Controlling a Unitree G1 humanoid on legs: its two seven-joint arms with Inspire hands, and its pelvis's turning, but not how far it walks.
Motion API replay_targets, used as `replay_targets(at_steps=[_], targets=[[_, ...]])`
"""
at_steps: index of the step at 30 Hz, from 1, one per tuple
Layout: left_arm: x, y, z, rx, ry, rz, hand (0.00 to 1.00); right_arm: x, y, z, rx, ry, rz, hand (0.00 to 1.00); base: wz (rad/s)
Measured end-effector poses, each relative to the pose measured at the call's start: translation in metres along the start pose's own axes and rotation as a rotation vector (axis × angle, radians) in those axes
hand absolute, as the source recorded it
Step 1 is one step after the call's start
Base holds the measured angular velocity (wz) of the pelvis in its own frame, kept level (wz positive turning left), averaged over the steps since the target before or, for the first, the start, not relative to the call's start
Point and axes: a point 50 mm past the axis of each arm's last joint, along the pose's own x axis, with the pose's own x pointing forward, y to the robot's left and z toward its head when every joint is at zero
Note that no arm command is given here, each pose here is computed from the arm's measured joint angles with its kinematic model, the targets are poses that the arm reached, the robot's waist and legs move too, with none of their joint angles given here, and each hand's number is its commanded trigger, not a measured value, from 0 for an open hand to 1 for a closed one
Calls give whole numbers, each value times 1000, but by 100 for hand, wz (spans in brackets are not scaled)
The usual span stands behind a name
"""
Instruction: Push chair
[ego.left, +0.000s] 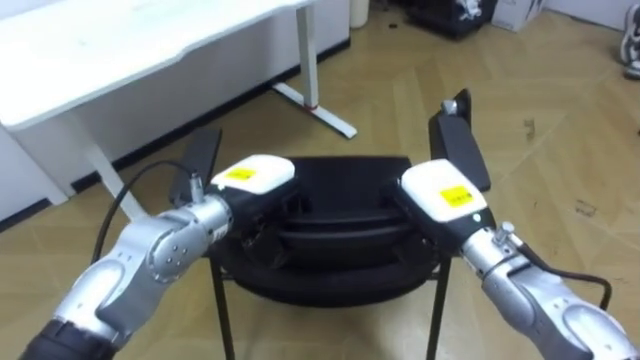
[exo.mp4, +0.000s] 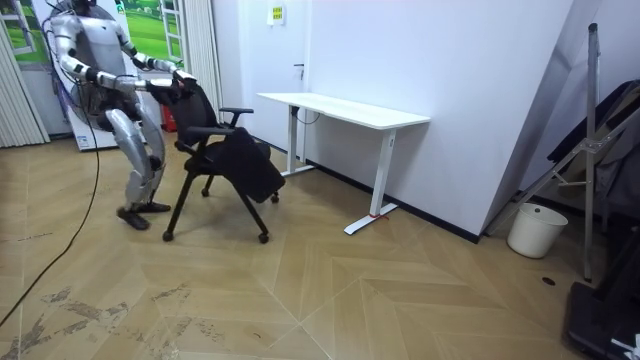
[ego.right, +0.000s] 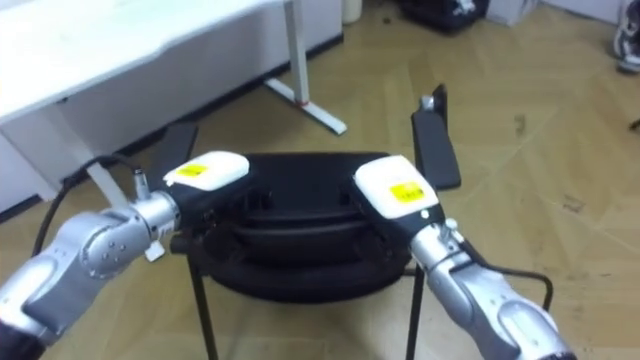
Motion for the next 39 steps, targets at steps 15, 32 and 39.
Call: replay_targets(at_steps=[15, 32, 39], targets=[[0, 7, -2, 12, 22, 31, 100, 10, -6, 0, -8, -1, 2, 100, 27], [-9, -14, -3, 13, 24, 101, 100, 2, 1, 4, 20, -19, 32, 100, 5], [-11, -4, -6, 40, 29, 131, 100, 5, -10, 9, -32, -47, -5, 100, 6]])
